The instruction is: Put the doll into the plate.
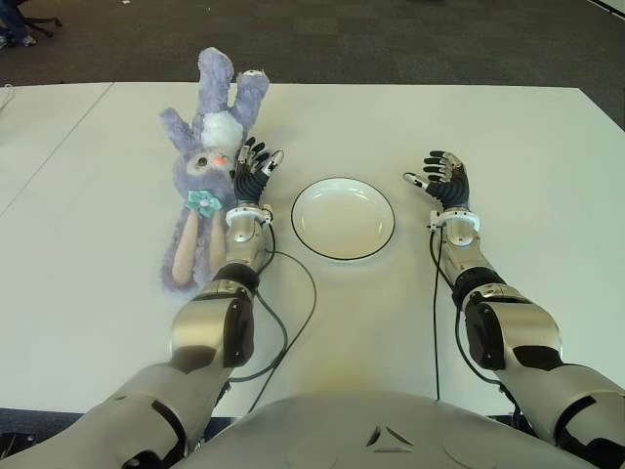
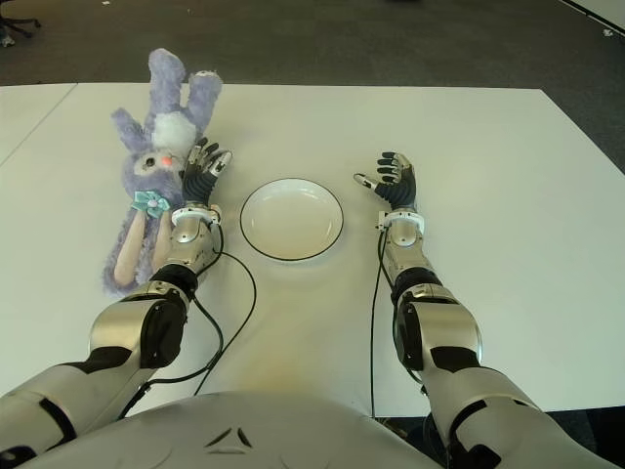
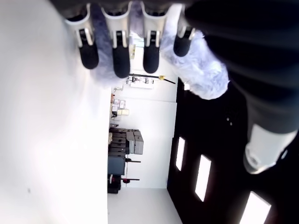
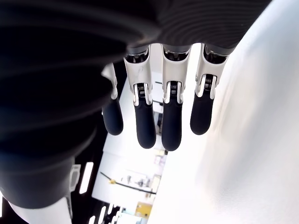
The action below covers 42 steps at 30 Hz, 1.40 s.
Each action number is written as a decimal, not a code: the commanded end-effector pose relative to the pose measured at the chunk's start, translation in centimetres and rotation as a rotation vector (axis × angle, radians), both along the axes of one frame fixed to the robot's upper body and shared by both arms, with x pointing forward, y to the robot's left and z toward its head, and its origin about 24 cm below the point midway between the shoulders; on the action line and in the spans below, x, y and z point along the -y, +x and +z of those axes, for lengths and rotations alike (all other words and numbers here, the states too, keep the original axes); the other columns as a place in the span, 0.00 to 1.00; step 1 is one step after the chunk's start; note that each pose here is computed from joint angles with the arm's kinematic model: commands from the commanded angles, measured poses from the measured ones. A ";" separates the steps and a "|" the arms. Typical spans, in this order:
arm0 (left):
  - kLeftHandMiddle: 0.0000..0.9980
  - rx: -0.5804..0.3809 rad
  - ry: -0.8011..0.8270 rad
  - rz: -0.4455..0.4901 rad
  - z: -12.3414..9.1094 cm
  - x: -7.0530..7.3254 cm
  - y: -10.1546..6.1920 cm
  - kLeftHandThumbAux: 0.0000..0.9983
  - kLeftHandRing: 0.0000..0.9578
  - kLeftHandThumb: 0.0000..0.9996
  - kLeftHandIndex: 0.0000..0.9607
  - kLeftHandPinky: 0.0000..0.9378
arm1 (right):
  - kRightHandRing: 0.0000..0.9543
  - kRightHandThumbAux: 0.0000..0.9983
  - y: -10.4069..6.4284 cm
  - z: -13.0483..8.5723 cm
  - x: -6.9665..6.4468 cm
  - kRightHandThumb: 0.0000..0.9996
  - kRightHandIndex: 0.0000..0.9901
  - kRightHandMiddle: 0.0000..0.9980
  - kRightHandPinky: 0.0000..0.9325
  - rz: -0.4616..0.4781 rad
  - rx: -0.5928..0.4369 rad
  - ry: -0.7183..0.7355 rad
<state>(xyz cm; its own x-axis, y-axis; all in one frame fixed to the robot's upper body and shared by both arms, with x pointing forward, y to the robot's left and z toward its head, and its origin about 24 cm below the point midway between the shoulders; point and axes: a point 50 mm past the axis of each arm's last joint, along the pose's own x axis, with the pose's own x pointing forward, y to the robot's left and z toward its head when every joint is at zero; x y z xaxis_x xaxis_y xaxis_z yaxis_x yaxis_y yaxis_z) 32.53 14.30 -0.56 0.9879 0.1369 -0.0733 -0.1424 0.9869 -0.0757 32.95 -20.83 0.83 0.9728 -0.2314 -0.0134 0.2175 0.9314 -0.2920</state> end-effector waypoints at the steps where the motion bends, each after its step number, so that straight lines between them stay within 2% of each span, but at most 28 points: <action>1: 0.15 -0.263 0.046 -0.003 -6.6 1.8 -6.2 0.60 0.16 0.00 0.09 0.16 | 0.34 0.80 -7.7 -9.5 -2.1 0.00 0.26 0.32 0.30 -0.017 -0.422 0.074; 8: 0.14 -0.113 0.142 -0.050 -5.6 1.8 -6.6 0.55 0.15 0.00 0.07 0.14 | 0.33 0.80 -7.8 -9.5 -2.1 0.00 0.25 0.32 0.30 -0.022 -0.430 0.047; 14: 0.12 0.052 0.265 -0.035 -4.5 1.2 -7.8 0.55 0.12 0.00 0.04 0.11 | 0.33 0.80 -7.8 -9.6 -2.1 0.00 0.26 0.32 0.32 -0.033 -0.436 0.065; 18: 0.13 0.243 0.369 -0.020 -2.1 1.7 -8.0 0.56 0.13 0.00 0.05 0.13 | 0.33 0.79 -7.8 -9.6 -2.1 0.00 0.25 0.31 0.31 -0.033 -0.440 0.077; 24: 0.13 0.450 0.441 0.019 -0.1 2.4 -8.6 0.58 0.15 0.00 0.07 0.18 | 0.33 0.80 -7.7 -9.5 -2.2 0.00 0.26 0.32 0.31 -0.022 -0.426 0.092; 29: 0.13 0.606 0.436 0.040 2.2 2.6 -8.3 0.61 0.15 0.02 0.08 0.16 | 0.34 0.80 -7.7 -9.5 -2.2 0.00 0.26 0.32 0.32 -0.018 -0.422 0.088; 37: 0.17 0.733 0.462 0.069 3.6 2.0 -8.6 0.61 0.17 0.00 0.11 0.18 | 0.33 0.79 -7.7 -9.5 -2.2 0.00 0.26 0.31 0.31 -0.016 -0.434 0.037; 42: 0.16 0.725 0.513 0.072 2.8 0.2 -8.5 0.61 0.15 0.00 0.14 0.16 | 0.32 0.78 -7.8 -9.6 -2.2 0.00 0.25 0.31 0.31 -0.025 -0.445 0.024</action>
<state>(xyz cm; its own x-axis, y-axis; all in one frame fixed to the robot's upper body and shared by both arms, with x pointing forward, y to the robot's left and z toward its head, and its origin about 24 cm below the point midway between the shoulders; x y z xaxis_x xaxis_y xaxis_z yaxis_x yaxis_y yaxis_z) 26.01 11.33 6.42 0.6508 0.0677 0.7563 -0.2702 0.9514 0.1474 33.12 -20.14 0.98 0.9718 -0.2359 0.0035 0.2261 0.9270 -0.2994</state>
